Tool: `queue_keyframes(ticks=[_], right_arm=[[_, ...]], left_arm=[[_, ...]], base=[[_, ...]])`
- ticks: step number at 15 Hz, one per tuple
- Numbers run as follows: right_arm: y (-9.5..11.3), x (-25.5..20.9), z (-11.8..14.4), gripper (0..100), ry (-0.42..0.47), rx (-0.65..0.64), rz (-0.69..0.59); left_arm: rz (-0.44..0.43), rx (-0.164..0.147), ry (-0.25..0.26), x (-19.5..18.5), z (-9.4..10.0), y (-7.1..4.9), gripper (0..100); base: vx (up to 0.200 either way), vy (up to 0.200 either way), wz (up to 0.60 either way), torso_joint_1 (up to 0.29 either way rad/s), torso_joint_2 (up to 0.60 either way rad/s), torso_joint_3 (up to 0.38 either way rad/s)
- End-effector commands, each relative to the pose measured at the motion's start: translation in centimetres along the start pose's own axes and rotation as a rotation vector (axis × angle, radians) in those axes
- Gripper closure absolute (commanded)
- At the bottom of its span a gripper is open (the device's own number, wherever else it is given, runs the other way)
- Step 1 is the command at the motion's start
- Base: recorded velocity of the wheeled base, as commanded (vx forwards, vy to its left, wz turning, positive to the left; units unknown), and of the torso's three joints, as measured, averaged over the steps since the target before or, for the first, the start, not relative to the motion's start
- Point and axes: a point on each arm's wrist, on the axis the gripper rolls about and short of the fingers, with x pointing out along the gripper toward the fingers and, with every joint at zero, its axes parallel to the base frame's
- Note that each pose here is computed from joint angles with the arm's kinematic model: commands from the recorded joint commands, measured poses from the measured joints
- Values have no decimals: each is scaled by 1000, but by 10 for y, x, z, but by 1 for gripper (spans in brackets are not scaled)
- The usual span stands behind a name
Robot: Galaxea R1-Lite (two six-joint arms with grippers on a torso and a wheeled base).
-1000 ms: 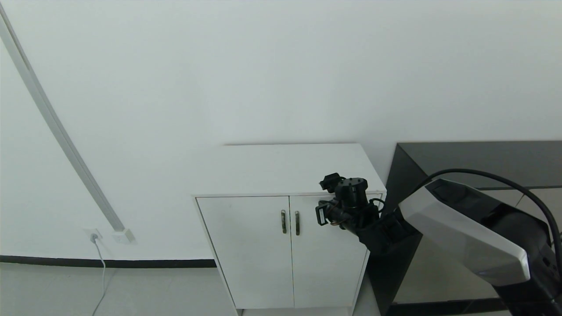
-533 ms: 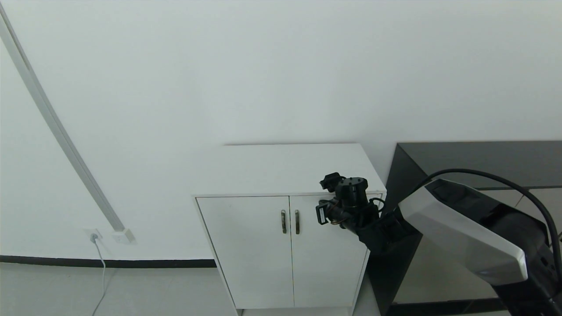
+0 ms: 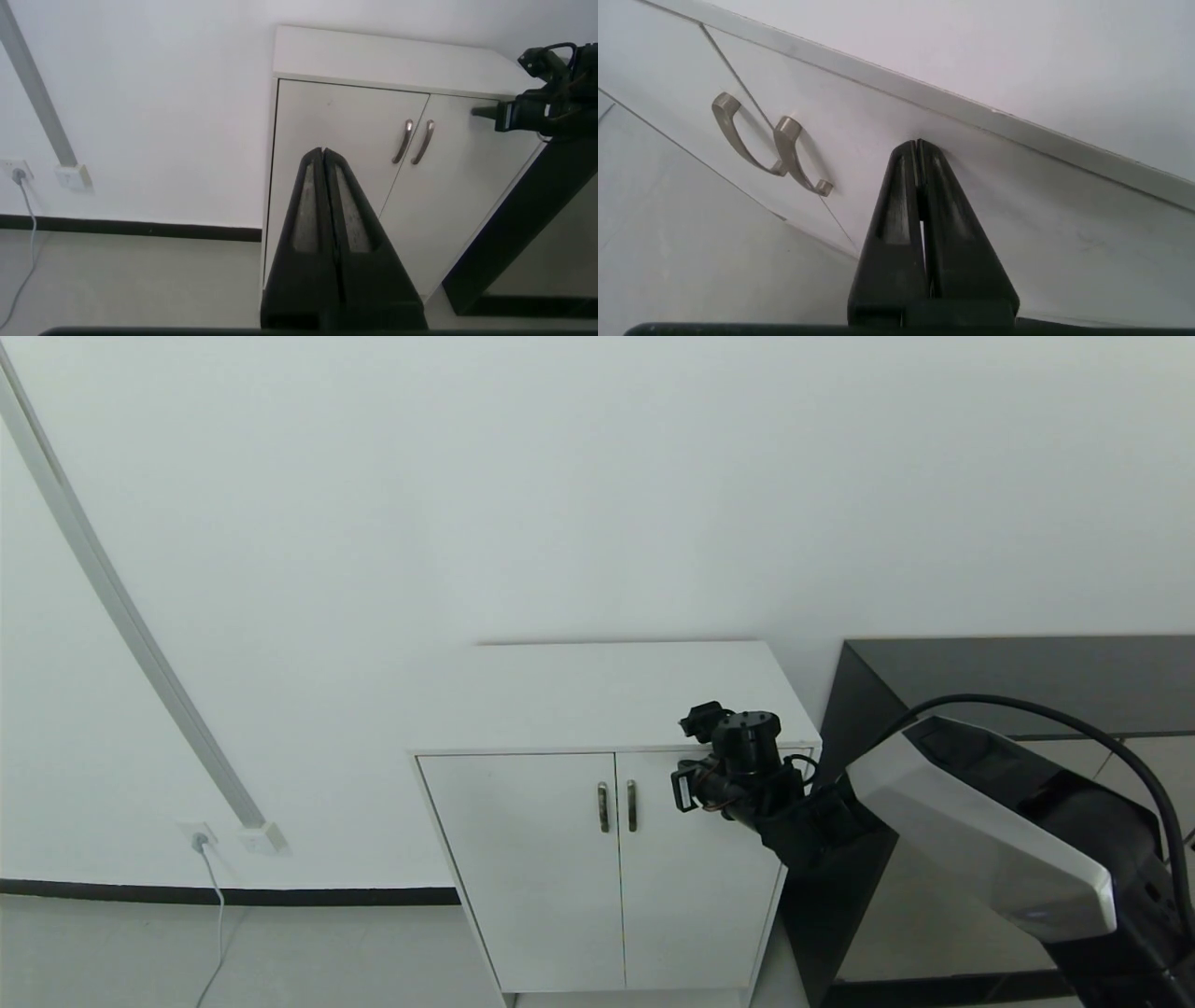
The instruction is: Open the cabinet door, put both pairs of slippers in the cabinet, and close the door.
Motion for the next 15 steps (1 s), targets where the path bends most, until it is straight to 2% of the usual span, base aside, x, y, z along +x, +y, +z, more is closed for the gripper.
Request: queue_keyframes(ticks=[1, 9, 15], right_arm=[[0, 1, -1, 100, 1, 0, 1], [-2, -31, 4, 100, 13, 4, 3], [-12, -97, 33, 100, -34, 13, -4]], left_arm=[[0, 0, -1, 0, 0, 0, 100], [0, 0, 1, 0, 0, 0, 100], [0, 0, 1, 0, 0, 0, 100]], base=[[0, 0, 0, 0, 0, 0], [0, 0, 0, 0, 0, 0], [0, 0, 0, 0, 0, 0]])
